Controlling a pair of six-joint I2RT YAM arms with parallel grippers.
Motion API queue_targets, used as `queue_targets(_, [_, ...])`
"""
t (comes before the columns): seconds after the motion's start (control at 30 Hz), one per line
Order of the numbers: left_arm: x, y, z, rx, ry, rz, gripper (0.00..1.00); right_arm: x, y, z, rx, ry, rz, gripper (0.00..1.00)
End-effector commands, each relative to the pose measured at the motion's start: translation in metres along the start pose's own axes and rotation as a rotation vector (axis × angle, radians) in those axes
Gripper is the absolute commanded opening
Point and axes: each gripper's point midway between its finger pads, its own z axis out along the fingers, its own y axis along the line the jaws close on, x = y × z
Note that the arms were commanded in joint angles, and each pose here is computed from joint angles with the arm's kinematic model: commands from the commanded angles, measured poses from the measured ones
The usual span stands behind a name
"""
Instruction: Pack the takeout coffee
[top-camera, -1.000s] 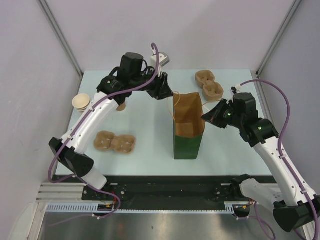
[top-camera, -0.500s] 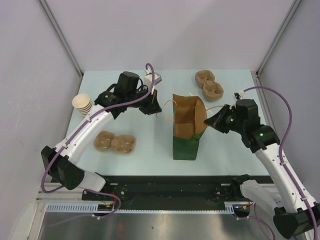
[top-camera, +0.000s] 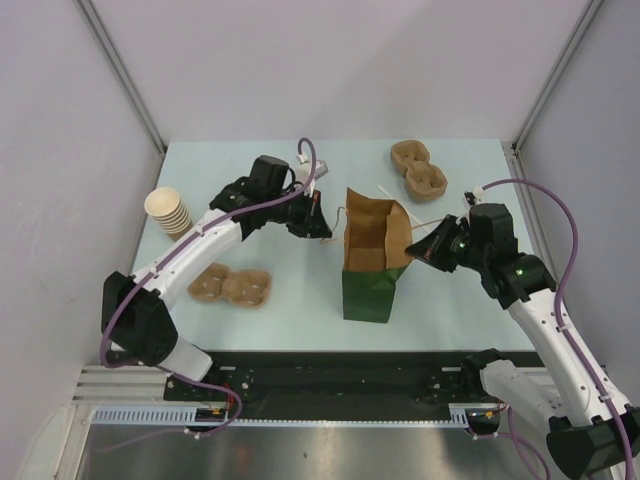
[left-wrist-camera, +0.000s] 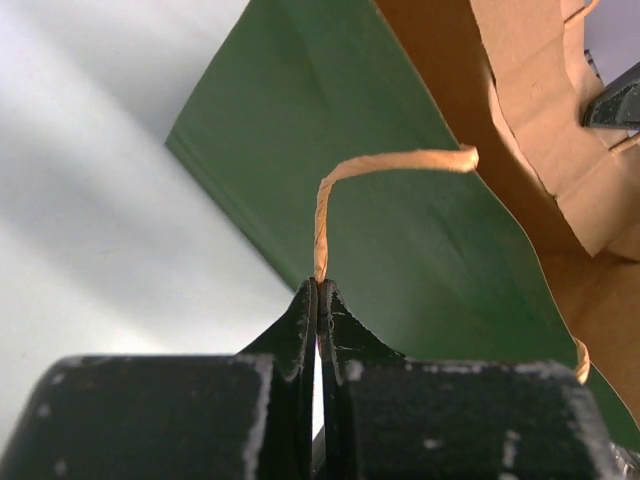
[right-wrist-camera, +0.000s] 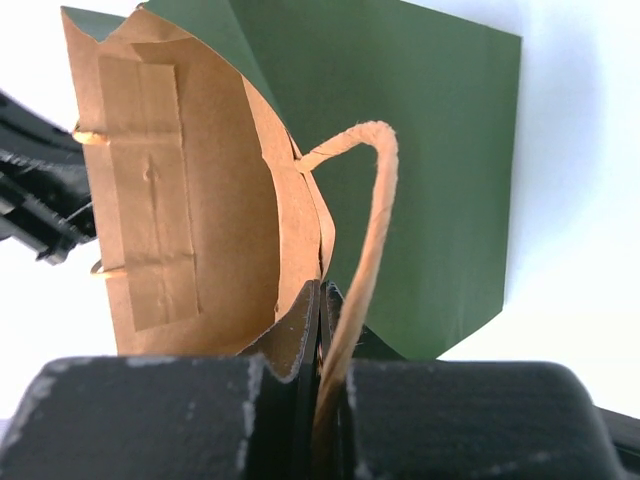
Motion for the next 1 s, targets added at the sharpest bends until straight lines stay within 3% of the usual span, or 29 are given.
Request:
queue_targets(0.0, [-0.005, -0.017, 0.011, 0.086, -0.012, 0.003, 0.00, 0.007, 0.009, -0.001, -0.053, 0.035, -0.015, 0.00])
queue_targets(0.27, [0.011, -0.008, 0.021, 0.071, 0.041, -0.022, 0.02, 0.005, 0.010, -0.001, -0.063, 0.029, -0.031, 0.03])
queue_targets(0.47, [-0.027, -0.037, -0.027, 0.080, -0.082, 0.142, 0.34, -0.004, 0.018, -0.007, -0.108, 0.004, -0.050, 0.31])
queue_targets(0.6, [-0.053, -0.044, -0.059, 0.043, -0.177, 0.227, 0.71, -0.012, 0.029, -0.015, -0.147, -0.025, -0.082, 0.47])
queue_targets(0.7, [-0.067, -0.047, -0.080, 0.034, -0.226, 0.237, 0.87, -0.018, 0.037, -0.021, -0.166, -0.049, -0.111, 0.60])
queue_targets(0.87, [-0.087, -0.057, -0.114, 0.072, -0.328, 0.255, 0.99, -0.029, 0.048, -0.031, -0.198, -0.095, -0.152, 0.79])
queue_targets(0.97, [-0.089, -0.071, -0.128, 0.111, -0.356, 0.281, 1.00, -0.035, 0.053, -0.035, -0.209, -0.115, -0.169, 0.85])
